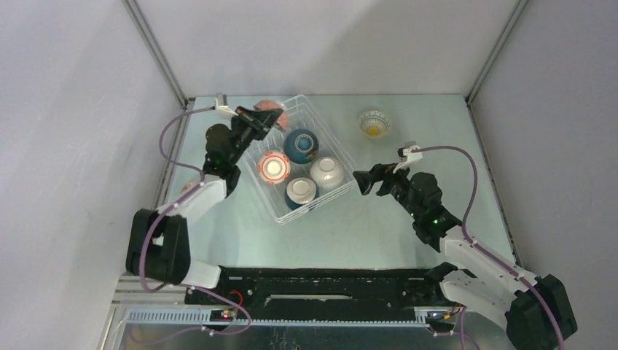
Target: Unload the bowls from the dish rack
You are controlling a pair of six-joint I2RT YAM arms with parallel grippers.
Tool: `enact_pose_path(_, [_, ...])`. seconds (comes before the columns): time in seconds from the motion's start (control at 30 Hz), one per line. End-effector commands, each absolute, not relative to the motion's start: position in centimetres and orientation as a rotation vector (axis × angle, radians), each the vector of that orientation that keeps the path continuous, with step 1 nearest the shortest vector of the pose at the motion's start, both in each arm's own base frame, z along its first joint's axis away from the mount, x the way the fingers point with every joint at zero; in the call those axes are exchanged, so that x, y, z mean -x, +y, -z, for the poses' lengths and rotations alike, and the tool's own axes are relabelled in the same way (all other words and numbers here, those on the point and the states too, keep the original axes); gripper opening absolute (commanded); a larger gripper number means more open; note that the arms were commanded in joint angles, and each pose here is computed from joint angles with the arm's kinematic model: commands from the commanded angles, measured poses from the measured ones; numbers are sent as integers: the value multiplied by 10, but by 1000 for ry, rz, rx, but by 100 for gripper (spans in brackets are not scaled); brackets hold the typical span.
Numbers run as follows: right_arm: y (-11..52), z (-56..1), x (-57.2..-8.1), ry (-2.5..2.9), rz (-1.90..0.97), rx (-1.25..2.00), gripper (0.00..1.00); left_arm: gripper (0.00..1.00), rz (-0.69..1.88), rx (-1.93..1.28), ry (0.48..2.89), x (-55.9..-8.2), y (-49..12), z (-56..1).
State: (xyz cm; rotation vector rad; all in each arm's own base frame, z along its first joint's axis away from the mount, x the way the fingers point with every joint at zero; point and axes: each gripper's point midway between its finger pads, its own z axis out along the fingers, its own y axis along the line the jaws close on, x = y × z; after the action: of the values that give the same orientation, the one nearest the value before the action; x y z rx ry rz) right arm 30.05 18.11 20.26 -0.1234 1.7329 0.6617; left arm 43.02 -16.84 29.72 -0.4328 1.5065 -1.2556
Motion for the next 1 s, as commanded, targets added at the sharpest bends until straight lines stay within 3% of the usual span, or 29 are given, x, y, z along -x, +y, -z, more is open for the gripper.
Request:
enact_pose_path(0.0, [199,-237,-292,1571,-612,245,97,0,1323,446,1405,-385,-198,-352])
enact_pose_path(0.3, [215,-269,-281,1462,-722,217,95,0,1222,955,1511,-347,-211,-362])
enact_pose_path(0.47, [229,-282,-276,1411,-759,189,92,0,1253,1111,1412,-324,-220,-372])
enact_pose_path(0.7, [254,-284,-268,1392,-840,170,92,0,1344,1194,1349,-312,-248,-390])
enact_pose_path(0.97, [267,-285,-268,1375,-896,127,84,0,1413,1195,1311,-310,-275,-409])
